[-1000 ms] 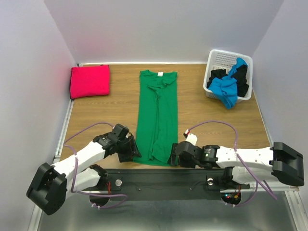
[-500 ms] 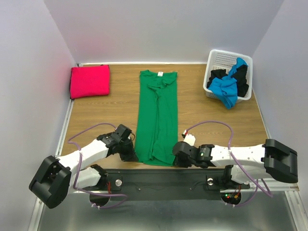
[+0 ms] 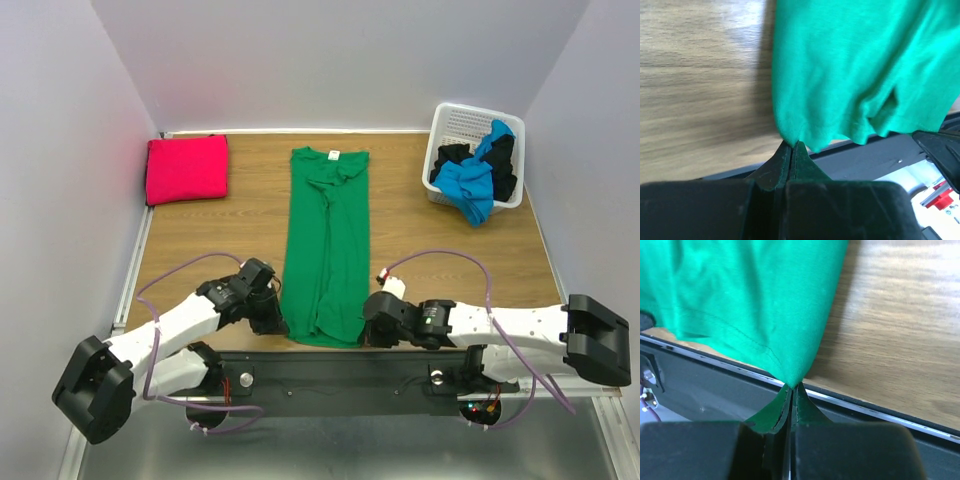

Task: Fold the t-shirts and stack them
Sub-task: Fold the tshirt

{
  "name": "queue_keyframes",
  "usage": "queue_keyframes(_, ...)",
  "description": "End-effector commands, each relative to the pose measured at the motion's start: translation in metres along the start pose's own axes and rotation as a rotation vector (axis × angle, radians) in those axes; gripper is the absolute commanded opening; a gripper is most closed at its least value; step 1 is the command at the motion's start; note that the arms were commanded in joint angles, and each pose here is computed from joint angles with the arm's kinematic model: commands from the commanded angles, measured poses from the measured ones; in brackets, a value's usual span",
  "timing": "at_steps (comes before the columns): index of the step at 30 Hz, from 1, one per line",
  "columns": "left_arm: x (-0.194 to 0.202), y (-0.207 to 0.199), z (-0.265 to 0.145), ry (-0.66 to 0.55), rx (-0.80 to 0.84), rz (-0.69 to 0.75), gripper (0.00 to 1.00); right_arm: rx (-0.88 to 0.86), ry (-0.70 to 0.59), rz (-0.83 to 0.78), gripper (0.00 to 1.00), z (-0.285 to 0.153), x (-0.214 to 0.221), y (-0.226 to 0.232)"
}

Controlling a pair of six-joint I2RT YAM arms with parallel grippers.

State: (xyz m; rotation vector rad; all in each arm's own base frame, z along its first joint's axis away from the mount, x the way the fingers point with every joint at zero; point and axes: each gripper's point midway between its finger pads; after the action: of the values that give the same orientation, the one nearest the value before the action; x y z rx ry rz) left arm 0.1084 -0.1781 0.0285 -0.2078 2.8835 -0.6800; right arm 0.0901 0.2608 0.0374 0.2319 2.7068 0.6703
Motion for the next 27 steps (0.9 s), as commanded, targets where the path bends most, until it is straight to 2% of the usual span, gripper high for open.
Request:
queue_keyframes(1, -0.029, -0.032, -0.019, -0.091, 0.048, 0.019, 0.0, -0.059, -0.088, -0.049, 0.0, -0.014, -0.023, 0.024)
queue_keyframes(6, -0.069, -0.06, -0.033, -0.201, 0.04, 0.051, 0.0, -0.058, -0.219, -0.057, 0.0, -0.019, -0.067, 0.046)
queue_keyframes(13, -0.155, -0.098, -0.045, -0.427, 0.019, 0.04, 0.0, -0.02, -0.414, -0.062, 0.0, -0.032, -0.146, 0.069)
queue_keyframes(20, -0.218, -0.117, -0.053, -0.513, 0.001, 0.031, 0.0, 0.059, -0.573, -0.015, 0.0, -0.042, -0.226, 0.073)
queue_keyframes(27, -0.263, -0.116, -0.052, -0.538, -0.018, 0.015, 0.0, 0.114, -0.597, -0.038, 0.0, -0.026, -0.276, 0.07)
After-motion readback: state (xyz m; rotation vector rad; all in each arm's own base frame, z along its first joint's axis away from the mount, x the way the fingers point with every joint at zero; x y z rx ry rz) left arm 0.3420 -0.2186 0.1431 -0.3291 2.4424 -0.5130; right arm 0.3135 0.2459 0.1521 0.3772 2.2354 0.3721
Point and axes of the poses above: each gripper's point midway between its finger pads, its own z axis out along the fingers, its own y axis along the line the jaws close on, x = y × z, and after that the axes turned 5 degrees about z, right-handed
